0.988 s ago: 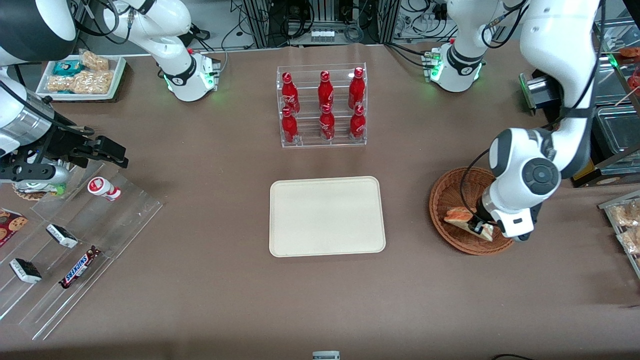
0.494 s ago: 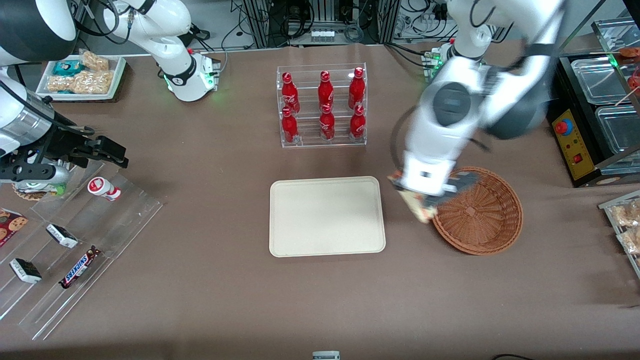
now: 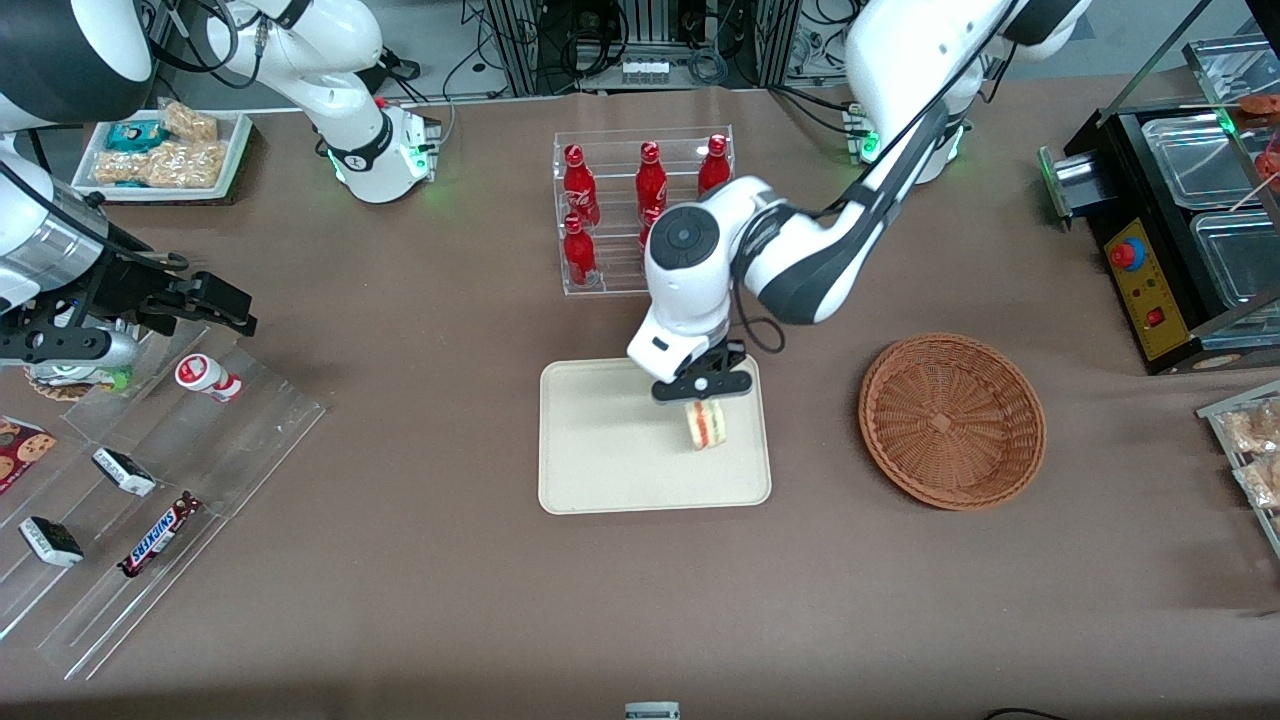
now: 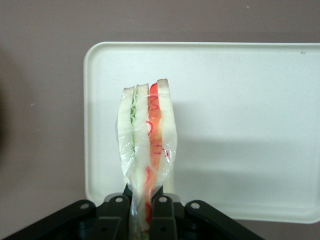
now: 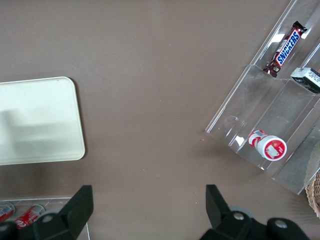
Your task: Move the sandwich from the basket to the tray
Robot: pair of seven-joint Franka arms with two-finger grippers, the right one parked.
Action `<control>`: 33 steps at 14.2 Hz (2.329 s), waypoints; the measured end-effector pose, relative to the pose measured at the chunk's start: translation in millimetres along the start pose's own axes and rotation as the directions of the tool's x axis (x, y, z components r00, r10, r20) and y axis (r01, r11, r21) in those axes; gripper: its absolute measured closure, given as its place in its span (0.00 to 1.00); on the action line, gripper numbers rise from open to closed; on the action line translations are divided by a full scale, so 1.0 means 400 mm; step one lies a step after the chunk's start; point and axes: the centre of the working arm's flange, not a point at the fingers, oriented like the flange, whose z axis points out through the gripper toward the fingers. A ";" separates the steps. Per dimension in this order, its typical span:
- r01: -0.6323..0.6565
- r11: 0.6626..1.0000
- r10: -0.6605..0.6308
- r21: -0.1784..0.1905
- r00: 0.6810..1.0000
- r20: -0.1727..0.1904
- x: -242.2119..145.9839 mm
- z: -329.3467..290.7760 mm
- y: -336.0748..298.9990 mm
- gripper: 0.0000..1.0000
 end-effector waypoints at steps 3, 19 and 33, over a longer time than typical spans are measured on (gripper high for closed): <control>-0.073 0.997 0.072 -0.019 0.997 -0.037 -0.034 0.097 0.061 0.85; 0.367 0.929 -0.370 -0.042 0.927 -0.059 0.284 -0.435 -0.515 0.00; 0.133 0.989 -0.126 -0.058 0.985 0.120 0.103 -0.663 -1.213 0.00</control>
